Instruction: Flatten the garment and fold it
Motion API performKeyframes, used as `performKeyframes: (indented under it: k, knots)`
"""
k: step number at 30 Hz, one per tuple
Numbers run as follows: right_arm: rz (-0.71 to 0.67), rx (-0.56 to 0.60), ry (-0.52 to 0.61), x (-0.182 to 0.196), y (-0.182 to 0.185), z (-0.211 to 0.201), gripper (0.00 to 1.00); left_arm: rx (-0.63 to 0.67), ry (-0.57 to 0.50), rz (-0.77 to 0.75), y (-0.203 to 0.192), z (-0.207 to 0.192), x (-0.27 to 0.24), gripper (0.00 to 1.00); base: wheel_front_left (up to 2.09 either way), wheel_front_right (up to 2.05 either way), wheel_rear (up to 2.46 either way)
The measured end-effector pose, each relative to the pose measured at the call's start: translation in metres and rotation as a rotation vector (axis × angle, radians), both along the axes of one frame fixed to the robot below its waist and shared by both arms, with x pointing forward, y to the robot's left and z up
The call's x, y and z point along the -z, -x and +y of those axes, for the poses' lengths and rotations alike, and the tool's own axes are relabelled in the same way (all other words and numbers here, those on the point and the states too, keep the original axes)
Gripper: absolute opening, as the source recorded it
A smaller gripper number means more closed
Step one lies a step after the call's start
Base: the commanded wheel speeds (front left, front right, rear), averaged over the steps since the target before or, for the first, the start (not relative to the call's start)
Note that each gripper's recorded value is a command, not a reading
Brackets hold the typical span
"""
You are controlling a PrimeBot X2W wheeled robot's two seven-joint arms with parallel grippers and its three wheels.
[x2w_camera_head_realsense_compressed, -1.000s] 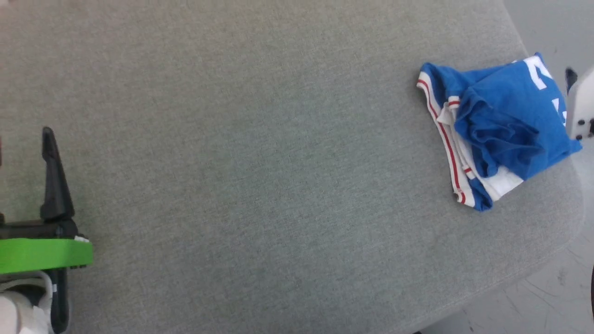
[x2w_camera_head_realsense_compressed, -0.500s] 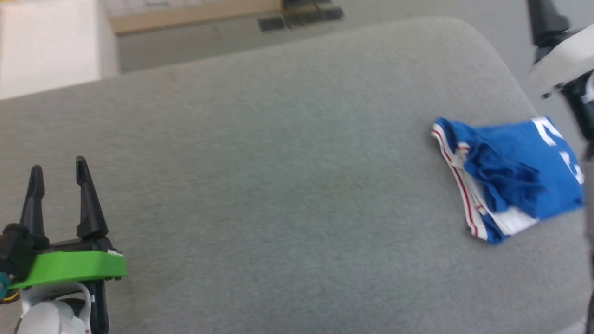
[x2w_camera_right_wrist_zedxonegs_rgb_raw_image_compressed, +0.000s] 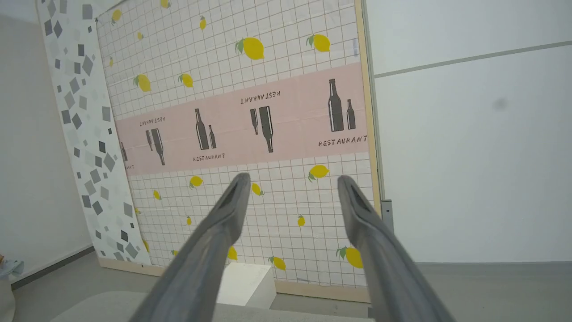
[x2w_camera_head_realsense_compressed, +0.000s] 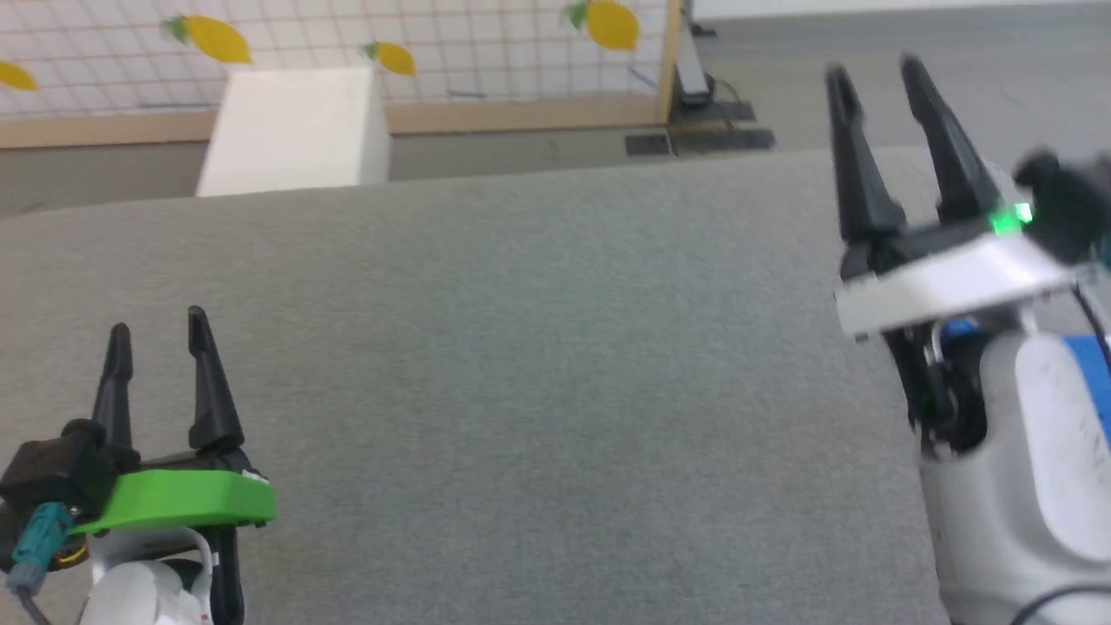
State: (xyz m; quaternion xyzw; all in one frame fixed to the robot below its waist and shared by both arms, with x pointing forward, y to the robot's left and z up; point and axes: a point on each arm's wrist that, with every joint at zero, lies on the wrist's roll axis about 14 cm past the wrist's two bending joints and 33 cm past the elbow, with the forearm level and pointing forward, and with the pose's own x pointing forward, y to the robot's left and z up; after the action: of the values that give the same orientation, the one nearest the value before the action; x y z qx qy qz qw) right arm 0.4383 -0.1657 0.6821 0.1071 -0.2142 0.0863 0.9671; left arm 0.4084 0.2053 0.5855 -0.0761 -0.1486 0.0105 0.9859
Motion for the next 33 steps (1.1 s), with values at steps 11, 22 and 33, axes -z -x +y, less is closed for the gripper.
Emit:
performKeyframes:
  k: [11, 22, 33]
  knots:
    - [0.091, 0.037, -0.077, 0.077, 0.038, -0.005, 1.0, -0.048, 0.024, 0.006, 0.025, 0.011, 0.0, 1.0, 0.0, 0.0, 0.0]
    - [0.162, 0.077, -0.026, 0.109, 0.067, -0.012, 1.0, -0.014, -0.018, 0.09, 0.037, -0.006, 0.028, 1.0, 0.0, 0.0, 0.0]
    - [0.29, 0.081, 0.013, 0.153, 0.078, -0.011, 1.0, 0.016, -0.026, 0.219, 0.044, -0.017, 0.069, 1.0, 0.0, 0.0, 0.0]
